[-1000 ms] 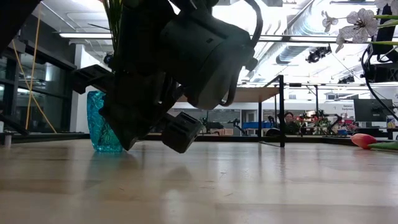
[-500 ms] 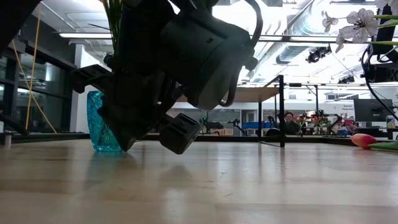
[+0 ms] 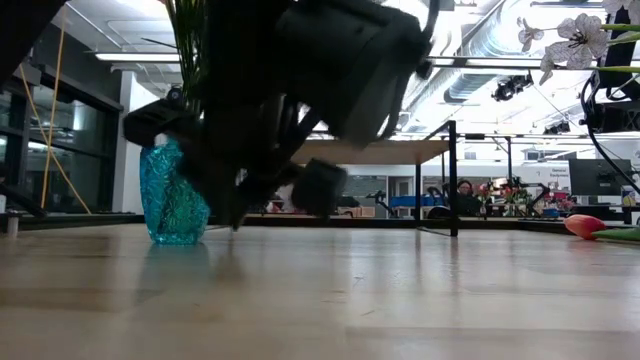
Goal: Pick and place flowers into a vace then onto a shelf
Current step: Adjust the vases
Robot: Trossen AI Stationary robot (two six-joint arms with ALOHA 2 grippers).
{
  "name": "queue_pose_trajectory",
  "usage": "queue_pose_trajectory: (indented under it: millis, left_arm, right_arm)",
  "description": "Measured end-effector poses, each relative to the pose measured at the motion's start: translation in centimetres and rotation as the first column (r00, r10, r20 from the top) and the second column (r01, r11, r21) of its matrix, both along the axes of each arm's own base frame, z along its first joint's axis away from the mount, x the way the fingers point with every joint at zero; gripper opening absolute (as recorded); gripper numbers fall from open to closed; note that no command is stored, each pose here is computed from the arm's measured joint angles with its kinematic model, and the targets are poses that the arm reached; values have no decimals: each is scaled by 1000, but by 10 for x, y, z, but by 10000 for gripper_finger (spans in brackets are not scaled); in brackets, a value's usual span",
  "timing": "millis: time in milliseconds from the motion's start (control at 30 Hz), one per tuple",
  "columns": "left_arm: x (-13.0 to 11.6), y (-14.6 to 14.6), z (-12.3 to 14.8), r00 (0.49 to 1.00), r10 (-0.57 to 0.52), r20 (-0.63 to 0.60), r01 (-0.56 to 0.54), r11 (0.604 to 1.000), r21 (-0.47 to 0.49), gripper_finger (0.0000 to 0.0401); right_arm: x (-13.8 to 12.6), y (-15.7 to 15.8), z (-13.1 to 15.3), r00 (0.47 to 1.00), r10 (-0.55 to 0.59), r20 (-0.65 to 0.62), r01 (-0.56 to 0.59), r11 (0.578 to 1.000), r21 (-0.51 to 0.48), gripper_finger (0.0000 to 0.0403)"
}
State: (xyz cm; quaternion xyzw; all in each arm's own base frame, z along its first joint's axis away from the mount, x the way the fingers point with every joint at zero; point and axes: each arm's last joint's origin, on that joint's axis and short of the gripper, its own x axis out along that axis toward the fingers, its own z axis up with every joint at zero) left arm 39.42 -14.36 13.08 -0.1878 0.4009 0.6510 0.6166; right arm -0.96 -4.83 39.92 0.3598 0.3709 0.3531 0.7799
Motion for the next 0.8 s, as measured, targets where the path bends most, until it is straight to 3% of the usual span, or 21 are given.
queue_pose_trajectory:
  millis: [267, 467, 800]
  left_arm:
    - [11, 5, 13, 991, -88, 105, 72, 986, 149, 61]
    - [13, 25, 7, 996, -88, 25, 83, 984, 155, 24]
    - [6, 39, -7, 997, -36, -73, 43, 994, 100, 68]
  right_arm:
    - [1, -1, 0, 999, -37, 12, 37, 999, -4, 133]
    - [1, -1, 0, 999, -51, 16, 51, 999, -5, 133]
    - [1, -1, 0, 998, -60, -4, 60, 998, 8, 133]
